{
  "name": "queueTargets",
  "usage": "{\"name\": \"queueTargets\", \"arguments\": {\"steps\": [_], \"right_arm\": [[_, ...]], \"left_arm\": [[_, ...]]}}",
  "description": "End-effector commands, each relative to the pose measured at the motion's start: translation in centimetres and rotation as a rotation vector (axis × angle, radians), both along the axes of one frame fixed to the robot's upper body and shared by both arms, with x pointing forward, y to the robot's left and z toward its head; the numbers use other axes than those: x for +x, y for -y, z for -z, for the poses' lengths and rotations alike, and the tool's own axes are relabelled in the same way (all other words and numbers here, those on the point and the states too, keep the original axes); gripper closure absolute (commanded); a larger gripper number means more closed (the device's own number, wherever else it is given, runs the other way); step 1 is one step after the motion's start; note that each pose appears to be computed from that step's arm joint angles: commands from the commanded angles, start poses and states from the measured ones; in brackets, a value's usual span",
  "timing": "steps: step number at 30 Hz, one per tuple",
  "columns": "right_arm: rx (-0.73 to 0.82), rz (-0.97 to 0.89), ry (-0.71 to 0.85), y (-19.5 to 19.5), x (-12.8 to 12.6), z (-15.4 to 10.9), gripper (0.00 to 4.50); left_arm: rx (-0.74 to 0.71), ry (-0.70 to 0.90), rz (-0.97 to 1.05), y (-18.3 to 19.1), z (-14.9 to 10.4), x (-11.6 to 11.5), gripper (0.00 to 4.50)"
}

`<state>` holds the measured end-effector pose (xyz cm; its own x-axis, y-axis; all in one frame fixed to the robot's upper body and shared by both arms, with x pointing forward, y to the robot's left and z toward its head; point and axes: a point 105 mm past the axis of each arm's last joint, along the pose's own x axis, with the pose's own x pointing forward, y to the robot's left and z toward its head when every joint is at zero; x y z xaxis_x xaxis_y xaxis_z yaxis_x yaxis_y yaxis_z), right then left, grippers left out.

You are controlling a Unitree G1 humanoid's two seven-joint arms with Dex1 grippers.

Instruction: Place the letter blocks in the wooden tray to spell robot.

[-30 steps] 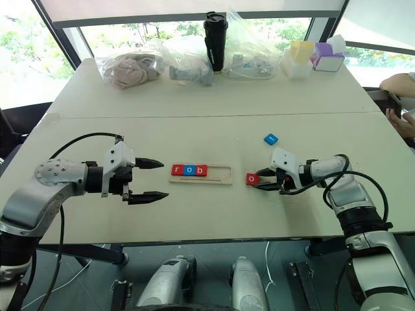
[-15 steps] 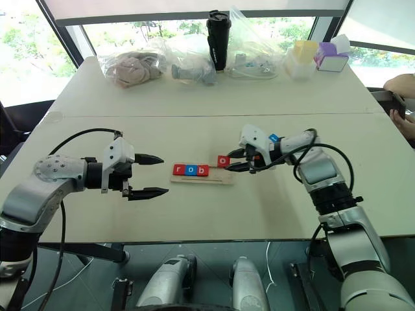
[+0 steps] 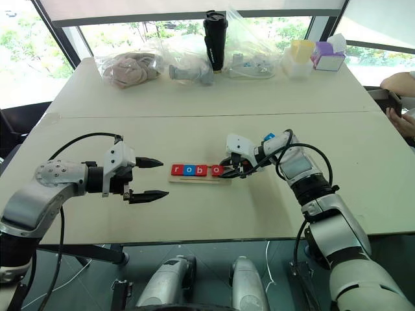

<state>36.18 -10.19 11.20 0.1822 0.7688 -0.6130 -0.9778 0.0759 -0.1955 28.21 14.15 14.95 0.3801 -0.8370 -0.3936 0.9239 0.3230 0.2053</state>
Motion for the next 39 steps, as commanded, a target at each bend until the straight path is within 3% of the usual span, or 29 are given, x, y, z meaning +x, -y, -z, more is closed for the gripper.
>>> {"name": "queueTargets", "arguments": {"steps": [1, 20, 27, 34, 39], "right_arm": [[0.008, -0.025, 0.036, -0.9, 0.3, -1.0, 3.36], [0.041, -0.024, 0.061, -2.2, 0.0, -1.2, 3.36], [0.049, -0.03, 0.088, -2.5, -0.3, -1.9, 0.06], [0.116, 0.03, 0.167, -2.2, 0.7, -4.1, 0.06], [0.255, 0.418, 0.371, 2.1, 4.7, -7.5, 0.06]], "left_arm": [[-0.009, 0.036, 0.001, 0.1, -0.8, -0.2, 0.0], [-0.014, 0.036, 0.001, 0.2, -0.7, 0.3, 0.0], [-0.013, 0.037, -0.001, 0.2, -0.6, 0.4, 0.0], [-0.013, 0.042, -0.006, 0.1, -0.6, 0.5, 0.0], [-0.034, 0.046, 0.001, 0.1, -1.3, 0.1, 0.0]]}}
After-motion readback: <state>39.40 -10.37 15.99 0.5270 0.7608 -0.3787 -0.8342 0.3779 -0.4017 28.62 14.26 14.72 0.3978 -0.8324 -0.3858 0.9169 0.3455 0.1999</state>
